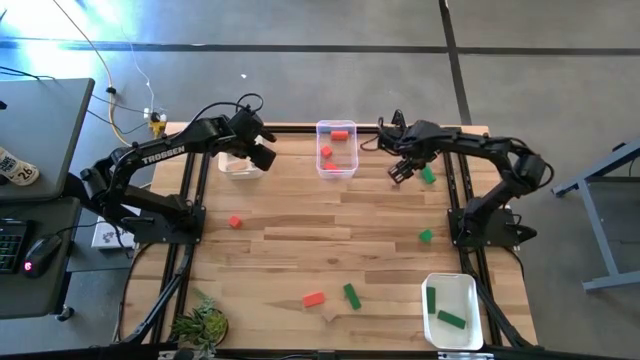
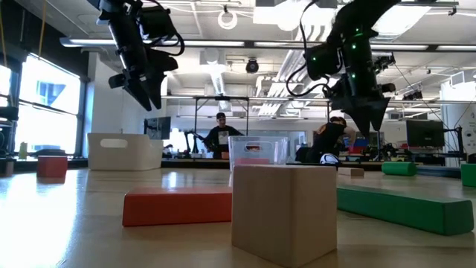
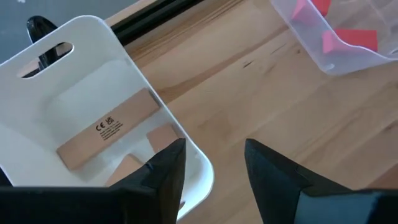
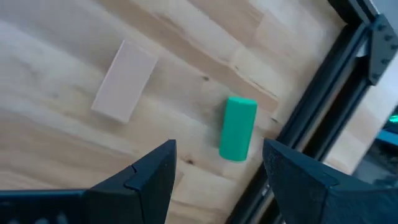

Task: Sort & place blocks by color
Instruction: Put the green block into the bottom white bin

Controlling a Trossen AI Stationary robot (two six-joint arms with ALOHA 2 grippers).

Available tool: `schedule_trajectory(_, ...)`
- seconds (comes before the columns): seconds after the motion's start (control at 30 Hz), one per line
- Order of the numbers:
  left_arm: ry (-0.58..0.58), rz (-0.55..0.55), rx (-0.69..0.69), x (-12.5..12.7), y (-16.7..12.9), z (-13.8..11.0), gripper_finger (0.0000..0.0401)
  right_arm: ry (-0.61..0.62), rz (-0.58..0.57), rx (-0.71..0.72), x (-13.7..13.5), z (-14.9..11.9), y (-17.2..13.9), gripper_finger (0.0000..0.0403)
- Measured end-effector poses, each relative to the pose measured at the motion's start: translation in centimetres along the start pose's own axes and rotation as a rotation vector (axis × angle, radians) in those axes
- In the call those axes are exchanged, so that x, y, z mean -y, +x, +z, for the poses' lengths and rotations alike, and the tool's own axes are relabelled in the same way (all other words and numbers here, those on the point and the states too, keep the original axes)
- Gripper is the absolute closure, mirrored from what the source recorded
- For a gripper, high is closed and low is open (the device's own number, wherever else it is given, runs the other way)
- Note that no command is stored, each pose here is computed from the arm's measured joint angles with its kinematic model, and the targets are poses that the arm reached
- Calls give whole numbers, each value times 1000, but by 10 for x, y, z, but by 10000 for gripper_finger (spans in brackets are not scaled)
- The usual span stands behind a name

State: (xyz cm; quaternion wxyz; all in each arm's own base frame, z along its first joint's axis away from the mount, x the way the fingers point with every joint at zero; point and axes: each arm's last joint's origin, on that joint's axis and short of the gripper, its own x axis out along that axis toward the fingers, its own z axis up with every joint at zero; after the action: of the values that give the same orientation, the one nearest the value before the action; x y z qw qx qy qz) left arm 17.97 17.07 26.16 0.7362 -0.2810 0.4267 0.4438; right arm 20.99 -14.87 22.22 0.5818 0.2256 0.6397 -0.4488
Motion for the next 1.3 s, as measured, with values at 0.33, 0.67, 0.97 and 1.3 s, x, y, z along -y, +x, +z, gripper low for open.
schedule_trajectory(0.33,28,-24,79,2,0,8,247,128,50,-65,37,14,15,176)
schedule_trajectory(0.67,36,-33,109,3,-1,11,247,98,48,-184,36,24,43,176)
schedule_trajectory(0.97,43,-32,109,3,-1,11,247,72,17,-319,30,28,69,176)
schedule_trajectory(1.3,41,-33,116,3,-1,11,247,67,61,-397,41,33,91,176)
